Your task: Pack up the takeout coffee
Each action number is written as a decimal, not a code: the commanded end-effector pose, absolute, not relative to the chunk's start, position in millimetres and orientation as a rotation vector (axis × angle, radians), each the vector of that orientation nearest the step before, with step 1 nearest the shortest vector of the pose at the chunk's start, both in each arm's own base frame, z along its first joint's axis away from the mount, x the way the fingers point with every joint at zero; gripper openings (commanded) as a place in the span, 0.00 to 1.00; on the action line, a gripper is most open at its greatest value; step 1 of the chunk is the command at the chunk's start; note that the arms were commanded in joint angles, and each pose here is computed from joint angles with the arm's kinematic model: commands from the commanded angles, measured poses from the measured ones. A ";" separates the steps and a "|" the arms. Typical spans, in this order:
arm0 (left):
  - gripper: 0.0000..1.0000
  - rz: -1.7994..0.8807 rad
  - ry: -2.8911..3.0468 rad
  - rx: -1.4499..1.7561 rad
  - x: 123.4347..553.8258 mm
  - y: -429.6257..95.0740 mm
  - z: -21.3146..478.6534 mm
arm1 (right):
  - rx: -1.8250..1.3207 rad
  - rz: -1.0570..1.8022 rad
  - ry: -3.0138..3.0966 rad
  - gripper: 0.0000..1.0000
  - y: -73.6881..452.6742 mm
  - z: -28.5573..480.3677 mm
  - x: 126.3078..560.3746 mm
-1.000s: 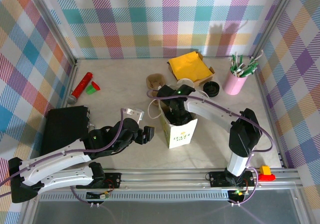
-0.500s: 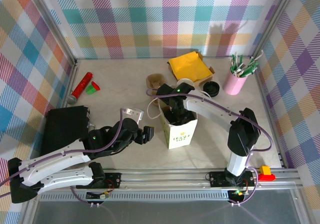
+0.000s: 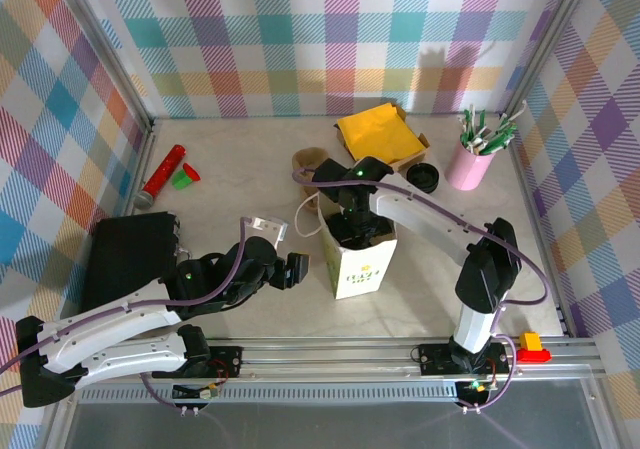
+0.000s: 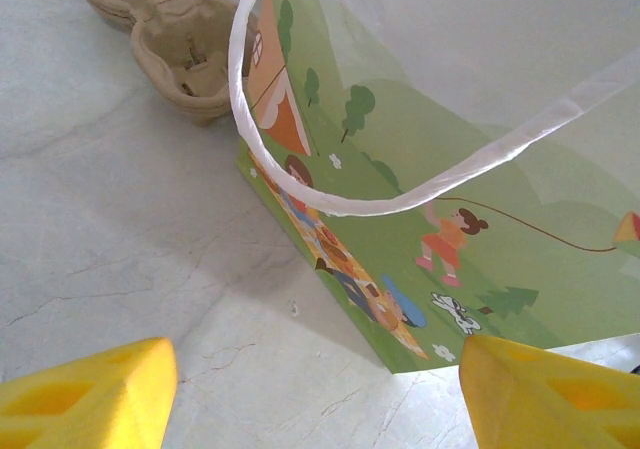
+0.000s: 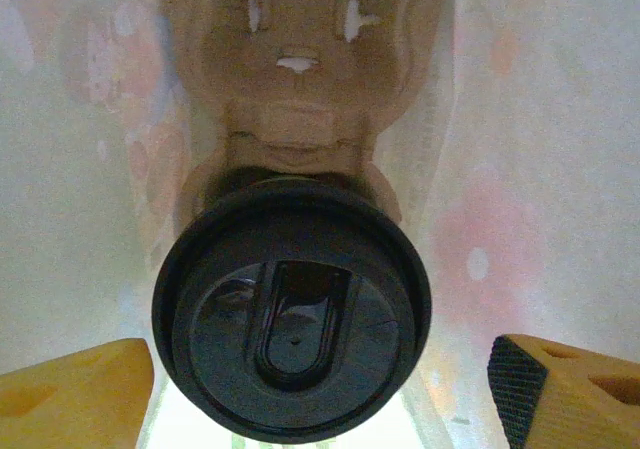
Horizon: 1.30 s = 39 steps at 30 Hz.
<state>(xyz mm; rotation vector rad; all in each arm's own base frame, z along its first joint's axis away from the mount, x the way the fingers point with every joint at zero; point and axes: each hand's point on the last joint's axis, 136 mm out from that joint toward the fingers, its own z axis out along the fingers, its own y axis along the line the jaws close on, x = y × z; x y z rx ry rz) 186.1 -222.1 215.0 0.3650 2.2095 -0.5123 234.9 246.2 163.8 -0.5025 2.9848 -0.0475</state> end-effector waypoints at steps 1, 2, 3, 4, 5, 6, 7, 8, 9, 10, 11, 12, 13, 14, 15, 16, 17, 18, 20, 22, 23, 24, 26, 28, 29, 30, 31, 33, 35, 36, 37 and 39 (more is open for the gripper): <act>0.75 -0.549 2.199 0.373 183.4 -228.4 224.2 | -0.489 -0.071 2.974 0.88 241.7 177.3 232.7; 0.75 -0.559 2.199 0.376 183.1 -230.3 224.6 | -0.489 -0.072 2.971 0.88 241.7 178.9 233.2; 0.75 -0.562 2.198 0.376 183.2 -231.0 224.9 | -0.489 -0.074 2.969 0.88 241.6 180.1 233.4; 0.75 -0.567 2.196 0.373 183.4 -231.7 225.9 | -0.488 -0.077 2.967 0.88 241.3 181.2 233.9; 0.75 -0.574 2.194 0.368 183.4 -232.3 227.4 | -0.488 -0.075 2.965 0.88 241.5 182.8 233.7; 0.76 -0.585 2.190 0.364 183.3 -233.3 229.5 | -0.487 -0.076 2.966 0.88 241.5 183.0 234.1; 0.77 -0.605 2.181 0.360 183.1 -235.1 233.3 | -0.487 -0.076 2.966 0.88 241.5 183.1 234.0; 0.79 -0.629 2.172 0.353 182.8 -237.4 237.8 | -0.488 -0.073 2.966 0.88 242.0 182.8 234.1; 0.81 -0.650 2.162 0.348 182.7 -239.5 242.8 | -0.488 -0.073 2.968 0.88 242.3 182.2 234.0; 0.83 -0.671 2.150 0.337 183.1 -241.2 249.4 | -0.486 -0.073 2.969 0.88 242.6 181.9 234.2; 0.85 -0.691 2.134 0.324 183.9 -242.5 257.6 | -0.488 -0.071 2.969 0.88 243.3 181.4 234.2; 0.87 -0.708 2.121 0.310 184.7 -243.6 263.7 | -0.484 -0.069 2.973 0.88 243.6 180.4 234.1; 0.90 -0.728 2.105 0.292 186.0 -244.8 271.4 | -0.487 -0.068 2.974 0.88 244.6 179.9 233.8; 0.91 -0.746 2.095 0.273 187.4 -246.3 277.7 | -0.484 -0.063 2.974 0.88 245.4 180.0 233.7; 0.92 -0.763 2.085 0.256 188.7 -248.1 283.5 | -0.484 -0.061 2.972 0.88 246.2 179.7 234.1; 0.93 -0.781 2.078 0.238 190.4 -250.8 288.8 | -0.484 -0.060 2.972 0.88 246.7 179.7 233.7; 0.94 -0.804 2.073 0.221 191.6 -254.0 293.6 | -0.481 -0.057 2.970 0.88 247.3 179.8 234.1; 0.95 -0.829 2.066 0.208 192.7 -257.9 298.3 | -0.481 -0.058 2.971 0.88 247.3 179.8 233.8; 0.95 -0.878 2.057 0.188 194.8 -267.3 306.6 | -0.476 -0.054 2.973 0.88 248.4 179.0 233.3; 0.96 -0.897 2.057 0.167 198.4 -273.8 310.3 | -0.477 -0.052 2.975 0.88 249.4 178.3 232.5; 0.96 -0.899 2.062 0.152 201.3 -276.4 311.2 | -0.476 -0.052 2.976 0.88 250.1 177.7 232.4; 0.97 -0.899 2.066 0.146 203.6 -278.8 311.3 | -0.478 -0.052 2.975 0.88 250.6 177.6 231.9; 0.97 -0.903 2.070 0.133 208.4 -284.4 311.1 | -0.480 -0.055 2.980 0.88 251.2 176.2 230.5; 0.97 -0.893 2.072 0.116 214.6 -287.0 309.5 | -0.488 -0.058 2.981 0.89 251.8 175.3 229.6; 0.97 -0.887 2.071 0.103 218.0 -286.6 309.2 | -0.484 -0.059 2.982 0.89 251.7 174.8 229.3; 0.97 -0.879 2.079 0.089 221.1 -285.9 306.3 | -0.486 -0.059 2.982 0.89 252.1 174.7 229.0; 0.97 -0.872 2.086 0.068 225.0 -283.9 303.9 | -0.486 -0.057 2.983 0.89 252.5 174.5 228.4; 0.96 -0.855 2.100 0.036 231.4 -280.5 297.4 | -0.485 -0.058 2.984 0.89 252.5 174.0 228.3; 0.96 -0.835 2.124 -0.010 237.5 -274.6 288.9 | -0.487 -0.058 2.984 0.89 252.8 173.7 227.9; 0.96 -0.822 2.136 -0.027 239.4 -271.9 284.9 | -0.487 -0.057 2.983 0.89 252.7 174.1 227.8; 0.95 -0.812 2.144 -0.041 240.2 -268.7 281.9 | -0.487 -0.058 2.981 0.89 252.6 174.2 228.0; 0.94 -0.795 2.150 -0.057 240.3 -263.6 278.6 | -0.491 -0.063 2.978 0.89 251.9 174.7 228.0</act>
